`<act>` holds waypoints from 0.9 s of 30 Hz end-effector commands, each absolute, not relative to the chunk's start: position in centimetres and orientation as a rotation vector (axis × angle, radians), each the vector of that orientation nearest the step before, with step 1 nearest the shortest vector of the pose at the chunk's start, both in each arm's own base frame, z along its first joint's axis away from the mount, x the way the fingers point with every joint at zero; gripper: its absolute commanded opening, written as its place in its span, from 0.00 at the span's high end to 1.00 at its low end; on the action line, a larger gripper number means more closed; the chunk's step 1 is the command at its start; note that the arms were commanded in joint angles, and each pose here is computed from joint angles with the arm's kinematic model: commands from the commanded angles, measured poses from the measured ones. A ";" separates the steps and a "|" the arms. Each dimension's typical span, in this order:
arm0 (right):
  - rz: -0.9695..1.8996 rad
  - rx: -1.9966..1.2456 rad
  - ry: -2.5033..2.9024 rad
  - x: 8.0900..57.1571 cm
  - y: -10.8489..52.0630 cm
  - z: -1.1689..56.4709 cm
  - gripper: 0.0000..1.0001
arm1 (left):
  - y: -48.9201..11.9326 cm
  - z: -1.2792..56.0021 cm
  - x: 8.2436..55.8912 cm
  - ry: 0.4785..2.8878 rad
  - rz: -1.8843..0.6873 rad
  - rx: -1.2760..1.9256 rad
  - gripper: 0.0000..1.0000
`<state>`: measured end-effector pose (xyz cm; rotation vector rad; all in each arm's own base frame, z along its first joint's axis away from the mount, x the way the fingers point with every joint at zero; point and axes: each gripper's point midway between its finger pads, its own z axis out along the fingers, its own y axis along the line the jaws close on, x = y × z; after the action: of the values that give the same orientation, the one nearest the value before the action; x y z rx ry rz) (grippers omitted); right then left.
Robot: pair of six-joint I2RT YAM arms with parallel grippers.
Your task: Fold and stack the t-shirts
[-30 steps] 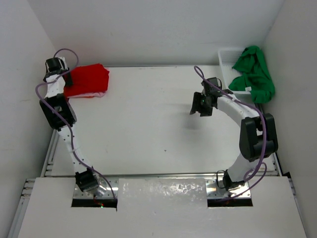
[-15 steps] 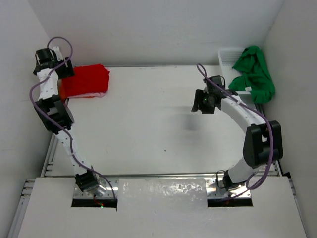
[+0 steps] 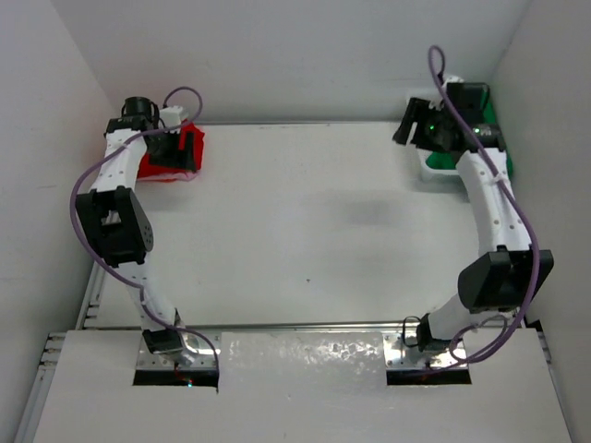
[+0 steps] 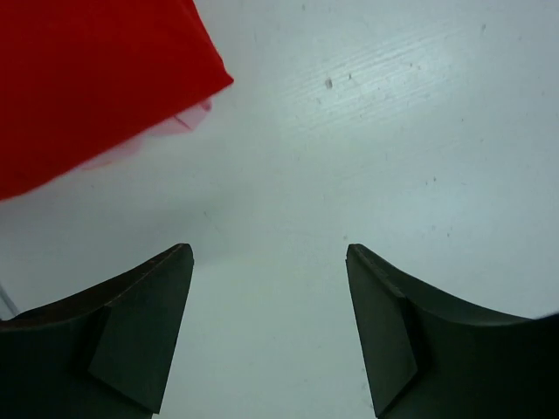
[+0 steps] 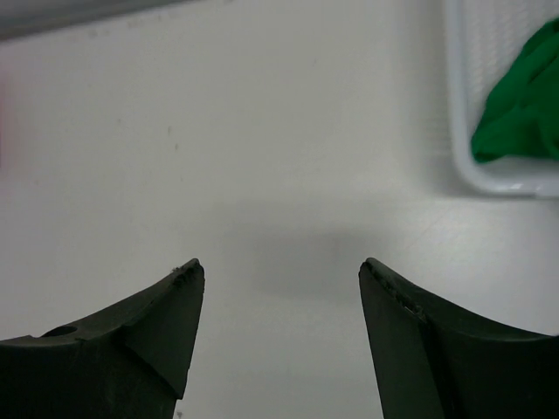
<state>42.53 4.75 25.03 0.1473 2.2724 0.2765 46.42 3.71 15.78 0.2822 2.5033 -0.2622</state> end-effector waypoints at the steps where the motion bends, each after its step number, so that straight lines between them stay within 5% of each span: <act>1: 0.232 0.224 2.243 44.7 0.4 26.5 0.30 | 4.5 16.9 46.0 2.479 -0.298 0.269 0.31; 5: 0.168 0.351 2.139 49.0 -4.1 28.4 0.34 | 4.0 16.5 46.0 2.482 -0.337 0.267 0.31; 10: 0.010 0.575 2.086 54.5 -11.3 25.1 0.59 | 4.1 16.2 46.4 2.486 -0.323 0.258 0.31; 12: -0.136 0.639 2.024 56.0 -14.5 25.1 0.58 | 4.4 16.1 46.9 2.490 -0.297 0.259 0.31; 16: -0.429 0.644 2.016 59.5 -19.7 20.0 0.36 | 4.8 15.9 48.2 2.493 -0.261 0.247 0.31; 21: -0.785 0.534 2.086 59.9 -24.0 14.0 0.25 | 5.2 15.8 48.7 2.508 -0.224 0.266 0.31; 25: -0.820 0.435 2.165 61.1 -24.3 8.9 0.04 | 5.3 16.4 49.1 2.495 -0.197 0.318 0.31; 27: -0.705 0.367 2.203 62.4 -23.4 6.1 0.01 | 5.6 16.4 49.1 2.489 -0.177 0.357 0.30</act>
<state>59.89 -22.90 3.77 0.4635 2.2870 -0.7173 48.24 5.58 14.27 0.2725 2.5506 -0.2286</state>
